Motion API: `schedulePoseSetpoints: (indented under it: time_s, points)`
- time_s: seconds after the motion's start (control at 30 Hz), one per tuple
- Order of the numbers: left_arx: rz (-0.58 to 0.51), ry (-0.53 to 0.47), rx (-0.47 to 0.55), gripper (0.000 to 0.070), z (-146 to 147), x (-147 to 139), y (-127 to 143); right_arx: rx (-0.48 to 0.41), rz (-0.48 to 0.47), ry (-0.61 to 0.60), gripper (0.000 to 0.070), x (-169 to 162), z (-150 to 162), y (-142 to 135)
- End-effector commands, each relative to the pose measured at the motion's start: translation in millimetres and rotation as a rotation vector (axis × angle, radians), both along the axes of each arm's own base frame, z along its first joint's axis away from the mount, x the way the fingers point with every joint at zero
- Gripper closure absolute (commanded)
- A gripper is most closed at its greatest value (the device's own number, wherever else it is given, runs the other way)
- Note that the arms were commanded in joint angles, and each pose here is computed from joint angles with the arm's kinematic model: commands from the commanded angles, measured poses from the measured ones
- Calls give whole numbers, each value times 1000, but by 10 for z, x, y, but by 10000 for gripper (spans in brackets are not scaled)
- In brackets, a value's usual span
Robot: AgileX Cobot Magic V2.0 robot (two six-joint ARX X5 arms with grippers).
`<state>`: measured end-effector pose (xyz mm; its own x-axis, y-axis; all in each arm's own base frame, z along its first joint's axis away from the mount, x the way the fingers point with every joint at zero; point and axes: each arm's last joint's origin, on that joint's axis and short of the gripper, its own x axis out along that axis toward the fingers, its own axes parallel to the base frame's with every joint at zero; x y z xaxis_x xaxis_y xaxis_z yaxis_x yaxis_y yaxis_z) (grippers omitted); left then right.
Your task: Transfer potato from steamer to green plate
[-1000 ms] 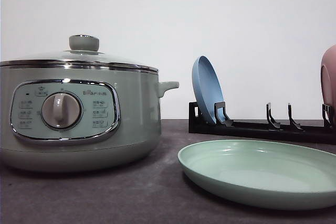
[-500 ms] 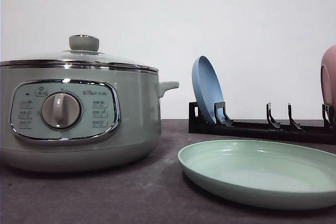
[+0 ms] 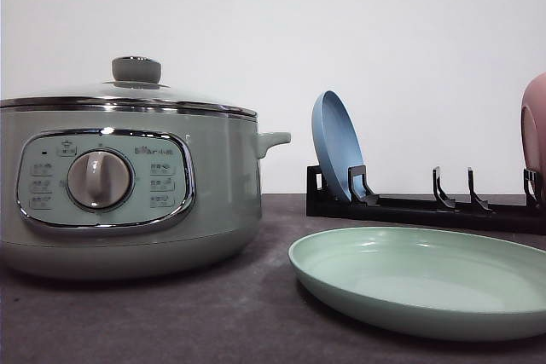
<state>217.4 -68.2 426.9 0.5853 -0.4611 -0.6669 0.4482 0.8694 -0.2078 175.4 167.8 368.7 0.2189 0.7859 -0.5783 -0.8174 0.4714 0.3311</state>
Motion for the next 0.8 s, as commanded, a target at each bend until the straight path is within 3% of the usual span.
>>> schedulePoseSetpoints:
  time_s: [0.0, 0.37, 0.77]
  points:
    - [-22, 8, 44, 144, -6, 149, -92, -1, 16, -15, 274, 9, 29, 31]
    - [-41, 131, 212, 145, -417, 725, -528, -13, 23, -13, 274, 2, 16, 25]
    - [-46, 208, 293, 146, -722, 931, -707, -15, 24, -15, 274, 3, 14, 26]
